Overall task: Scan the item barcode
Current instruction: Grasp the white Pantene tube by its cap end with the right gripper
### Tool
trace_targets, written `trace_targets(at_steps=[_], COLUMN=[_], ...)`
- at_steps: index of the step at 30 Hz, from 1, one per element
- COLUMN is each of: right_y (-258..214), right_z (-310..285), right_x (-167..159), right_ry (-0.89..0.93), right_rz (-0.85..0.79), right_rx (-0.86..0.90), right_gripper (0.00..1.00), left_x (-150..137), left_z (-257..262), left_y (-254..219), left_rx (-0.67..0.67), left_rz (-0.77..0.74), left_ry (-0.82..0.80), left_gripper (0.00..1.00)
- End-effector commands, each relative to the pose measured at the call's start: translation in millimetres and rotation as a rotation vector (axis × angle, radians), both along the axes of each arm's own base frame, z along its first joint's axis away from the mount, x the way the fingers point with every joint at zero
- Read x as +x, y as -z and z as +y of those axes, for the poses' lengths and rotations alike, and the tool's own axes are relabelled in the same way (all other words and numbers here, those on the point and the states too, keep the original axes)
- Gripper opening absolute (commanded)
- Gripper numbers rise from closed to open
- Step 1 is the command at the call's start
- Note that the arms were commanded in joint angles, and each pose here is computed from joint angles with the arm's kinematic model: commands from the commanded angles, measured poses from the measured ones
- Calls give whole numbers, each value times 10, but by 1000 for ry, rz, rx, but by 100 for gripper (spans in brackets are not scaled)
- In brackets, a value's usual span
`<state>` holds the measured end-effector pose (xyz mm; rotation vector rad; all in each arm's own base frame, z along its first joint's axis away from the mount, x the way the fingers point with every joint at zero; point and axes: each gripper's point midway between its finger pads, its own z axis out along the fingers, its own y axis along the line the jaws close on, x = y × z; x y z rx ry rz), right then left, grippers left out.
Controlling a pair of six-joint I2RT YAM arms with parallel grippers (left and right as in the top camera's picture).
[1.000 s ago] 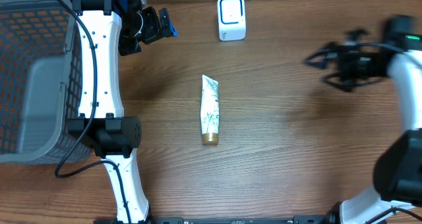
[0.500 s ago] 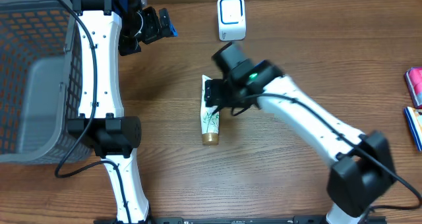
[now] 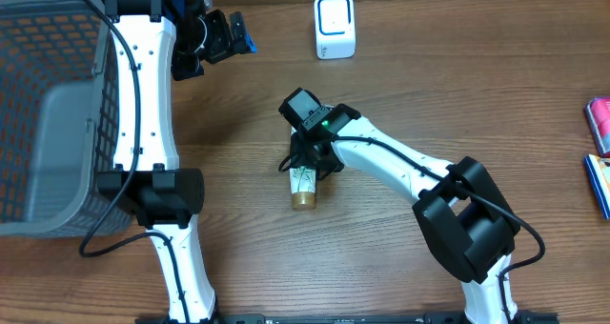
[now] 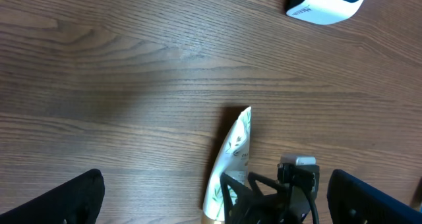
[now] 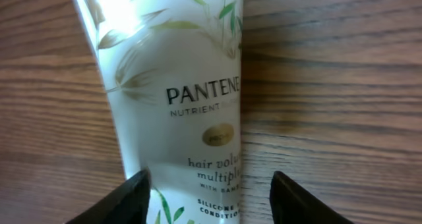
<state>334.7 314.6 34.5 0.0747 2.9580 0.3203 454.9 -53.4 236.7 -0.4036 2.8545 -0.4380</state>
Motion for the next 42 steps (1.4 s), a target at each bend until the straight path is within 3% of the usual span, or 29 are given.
trace_targets(at_steps=[1,16,20,29,34,42], right_y=[-40,241,229,-118,-129,41], right_z=[143,322,313,221,253,186], right_x=[-38,-238,-204,41,77,23], right_ry=[-15,-25,-27,-215,-317,-329], right_rz=[17,62,56,-69,-109,-102], right_rx=[65,40,43,-73,-85,-109], right_gripper=[45,45,39,40,43,44], left_x=[-10,-10,-10,-10,-10,-9], left_z=[12,12,12,12,12,12], left_y=[-63,-60,-61,-60,-60,-61], left_rx=[1,1,1,1,1,1], left_rz=[-15,-14,-14,-14,-14,-14], left_ry=[-8,-8,-8,-8,-8,-8], left_gripper=[100,100,100,100,100,100])
